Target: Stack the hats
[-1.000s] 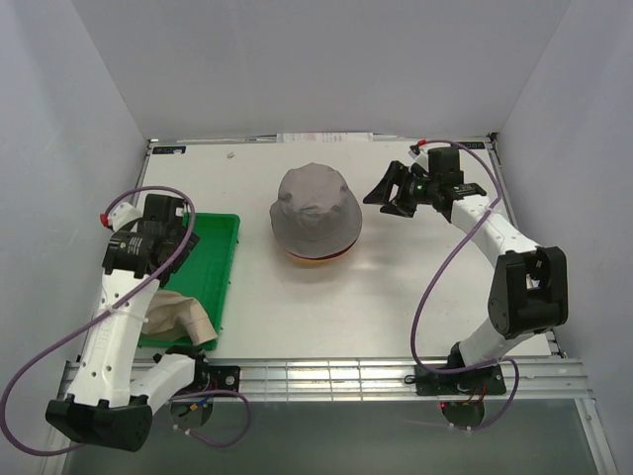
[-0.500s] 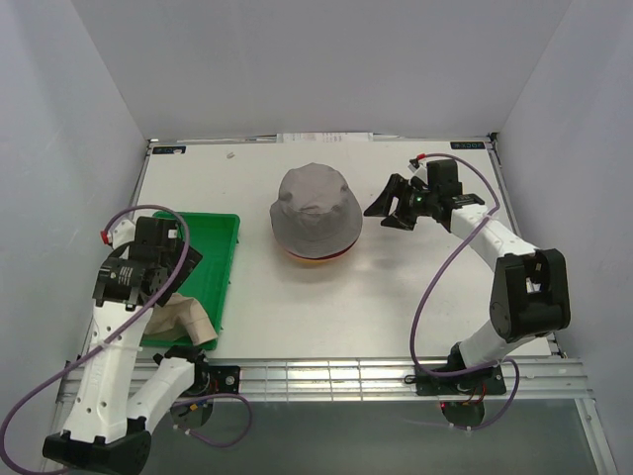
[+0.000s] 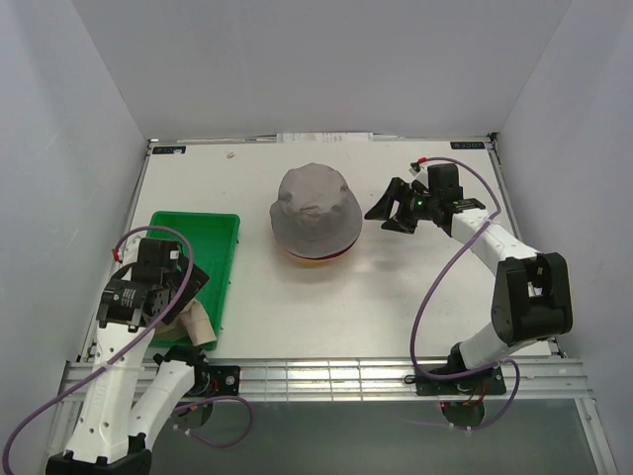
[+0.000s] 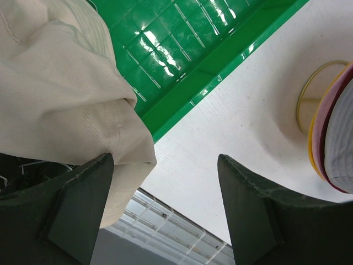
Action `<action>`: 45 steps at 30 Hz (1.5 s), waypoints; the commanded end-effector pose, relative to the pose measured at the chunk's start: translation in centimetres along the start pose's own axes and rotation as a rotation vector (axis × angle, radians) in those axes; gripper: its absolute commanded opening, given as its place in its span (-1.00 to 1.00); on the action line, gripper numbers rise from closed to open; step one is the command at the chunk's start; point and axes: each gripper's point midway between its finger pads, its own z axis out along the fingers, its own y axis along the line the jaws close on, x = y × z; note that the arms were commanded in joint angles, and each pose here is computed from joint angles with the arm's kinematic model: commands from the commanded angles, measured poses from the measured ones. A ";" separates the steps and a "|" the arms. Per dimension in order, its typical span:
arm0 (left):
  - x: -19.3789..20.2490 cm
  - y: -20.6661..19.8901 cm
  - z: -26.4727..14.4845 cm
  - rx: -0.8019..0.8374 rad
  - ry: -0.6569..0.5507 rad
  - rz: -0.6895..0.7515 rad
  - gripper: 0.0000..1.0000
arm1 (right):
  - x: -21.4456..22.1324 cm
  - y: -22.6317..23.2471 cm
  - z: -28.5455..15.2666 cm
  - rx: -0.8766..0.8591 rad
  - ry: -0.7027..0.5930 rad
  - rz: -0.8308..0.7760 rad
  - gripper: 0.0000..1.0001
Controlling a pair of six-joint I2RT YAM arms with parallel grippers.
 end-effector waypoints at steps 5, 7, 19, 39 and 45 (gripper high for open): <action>0.9 0.6 -0.8 -0.008 0.050 0.042 0.75 | -0.7 1.1 -0.7 -0.021 -0.046 -0.031 0.49; 1.3 0.7 -0.6 -0.010 0.069 0.051 0.75 | -0.7 1.1 -0.7 -0.021 -0.048 -0.031 0.49; 4.4 2.6 2.0 -0.113 0.182 0.032 0.75 | 0.5 0.3 -0.4 -0.026 -0.047 -0.006 0.49; -3.1 -3.3 0.0 -0.006 0.008 0.225 -1.00 | -0.8 1.4 -0.2 -0.047 -0.041 -0.029 0.44; -8.4 -10.0 -4.3 0.218 -0.138 0.292 -1.00 | -1.9 2.5 -0.4 -0.061 -0.044 -0.043 0.44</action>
